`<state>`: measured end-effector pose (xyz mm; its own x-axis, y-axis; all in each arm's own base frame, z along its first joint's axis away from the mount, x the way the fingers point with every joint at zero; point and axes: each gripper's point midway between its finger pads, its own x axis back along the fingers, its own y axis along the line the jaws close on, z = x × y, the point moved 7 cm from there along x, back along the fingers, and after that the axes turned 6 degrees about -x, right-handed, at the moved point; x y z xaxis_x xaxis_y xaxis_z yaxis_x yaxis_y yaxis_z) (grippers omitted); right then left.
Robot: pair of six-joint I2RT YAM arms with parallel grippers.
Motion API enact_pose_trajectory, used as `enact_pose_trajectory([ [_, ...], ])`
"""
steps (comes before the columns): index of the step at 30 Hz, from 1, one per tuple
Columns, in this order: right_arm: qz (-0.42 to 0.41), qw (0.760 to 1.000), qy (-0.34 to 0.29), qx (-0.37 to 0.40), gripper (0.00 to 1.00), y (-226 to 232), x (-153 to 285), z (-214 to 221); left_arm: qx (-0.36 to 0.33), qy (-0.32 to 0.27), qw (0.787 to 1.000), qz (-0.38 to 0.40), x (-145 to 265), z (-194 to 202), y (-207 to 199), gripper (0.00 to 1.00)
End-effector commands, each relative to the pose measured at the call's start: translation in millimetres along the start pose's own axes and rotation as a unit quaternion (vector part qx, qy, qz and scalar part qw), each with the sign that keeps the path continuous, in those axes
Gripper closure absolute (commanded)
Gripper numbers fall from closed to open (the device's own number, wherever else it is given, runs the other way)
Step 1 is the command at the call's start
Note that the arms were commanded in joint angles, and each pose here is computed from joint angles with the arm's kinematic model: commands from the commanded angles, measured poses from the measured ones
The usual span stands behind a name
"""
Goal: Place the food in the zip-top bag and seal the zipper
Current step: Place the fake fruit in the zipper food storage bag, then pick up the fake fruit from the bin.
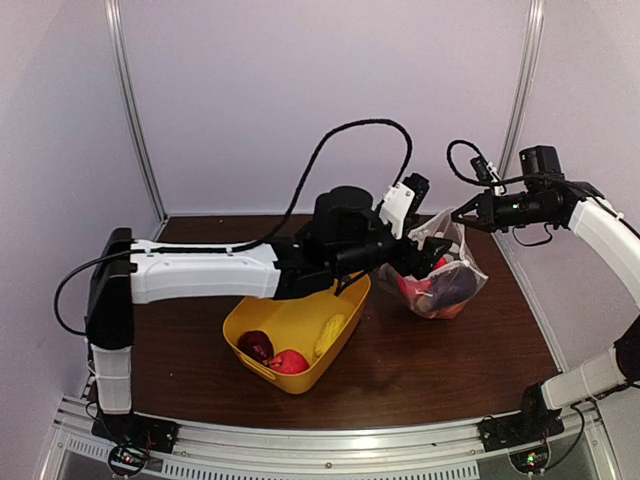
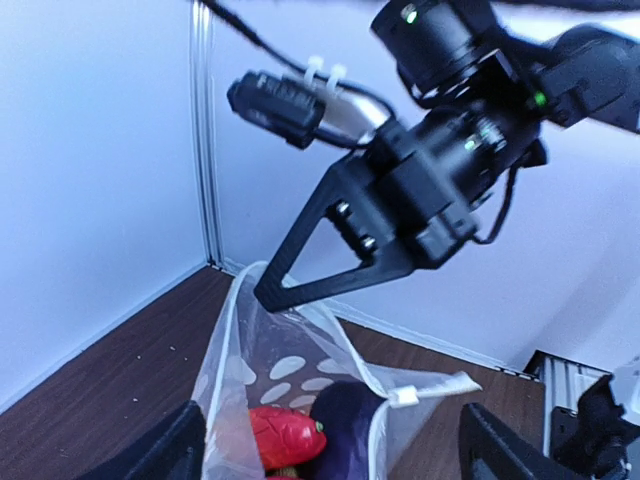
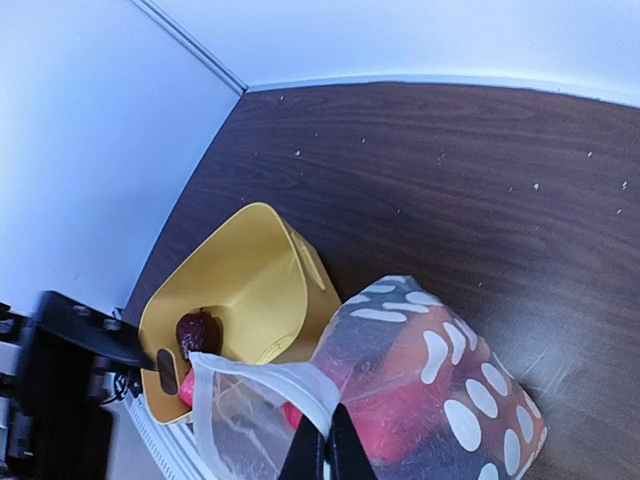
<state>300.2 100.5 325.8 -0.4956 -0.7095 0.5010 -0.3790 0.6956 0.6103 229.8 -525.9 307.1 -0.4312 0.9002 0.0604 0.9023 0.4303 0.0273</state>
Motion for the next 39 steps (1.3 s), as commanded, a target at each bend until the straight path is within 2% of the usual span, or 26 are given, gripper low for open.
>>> enact_pose_trajectory([
  [1, 0.041, 0.99, -0.099, 0.091, 1.0, 18.8, 32.9, -26.8, -0.008, -0.044, 0.999, 0.003, 73.8, -86.1, -1.9, 0.03],
  [3, 0.061, 0.991, -0.083, 0.083, 1.0, 5.6, 23.2, -21.9, -0.006, 0.033, 0.999, -0.018, 86.8, -66.0, 3.3, 0.02],
  [5, 0.062, 0.993, -0.052, 0.083, 1.0, -2.1, 15.0, -15.7, -0.016, 0.127, 0.991, -0.04, 99.1, -39.4, 8.8, 0.02],
  [9, 0.056, 0.993, -0.065, 0.077, 1.0, -6.7, 12.2, -5.4, -0.029, 0.304, 0.949, -0.073, 134.5, 11.6, 17.1, 0.03],
  [12, 0.063, 0.993, -0.069, 0.079, 1.0, -8.5, 12.5, -3.6, -0.013, 0.375, 0.92, -0.116, 164.5, 34.8, 24.6, 0.05],
  [16, 0.064, 0.993, -0.062, 0.077, 1.0, -10.5, 10.3, -1.7, 0.019, 0.426, 0.893, -0.142, 191.0, 58.4, 27.1, 0.11],
  [24, 0.066, 0.994, -0.056, 0.073, 1.0, -16.2, 6.6, 4.9, 0.066, 0.548, 0.82, -0.15, 209.1, 116.6, 29.2, 0.23],
  [28, 0.069, 0.993, -0.058, 0.077, 1.0, -15.9, 8.1, 7.7, 0.08, 0.566, 0.812, -0.119, 207.2, 132.5, 29.9, 0.25],
  [35, 0.073, 0.993, -0.054, 0.076, 1.0, -18.8, 7.0, 12.1, 0.086, 0.593, 0.798, -0.055, 194.2, 158.6, 18.5, 0.15],
  [39, 0.071, 0.993, -0.054, 0.076, 1.0, -17.7, 7.4, 10.7, 0.107, 0.625, 0.772, -0.043, 193.0, 182.4, 19.5, 0.15],
])
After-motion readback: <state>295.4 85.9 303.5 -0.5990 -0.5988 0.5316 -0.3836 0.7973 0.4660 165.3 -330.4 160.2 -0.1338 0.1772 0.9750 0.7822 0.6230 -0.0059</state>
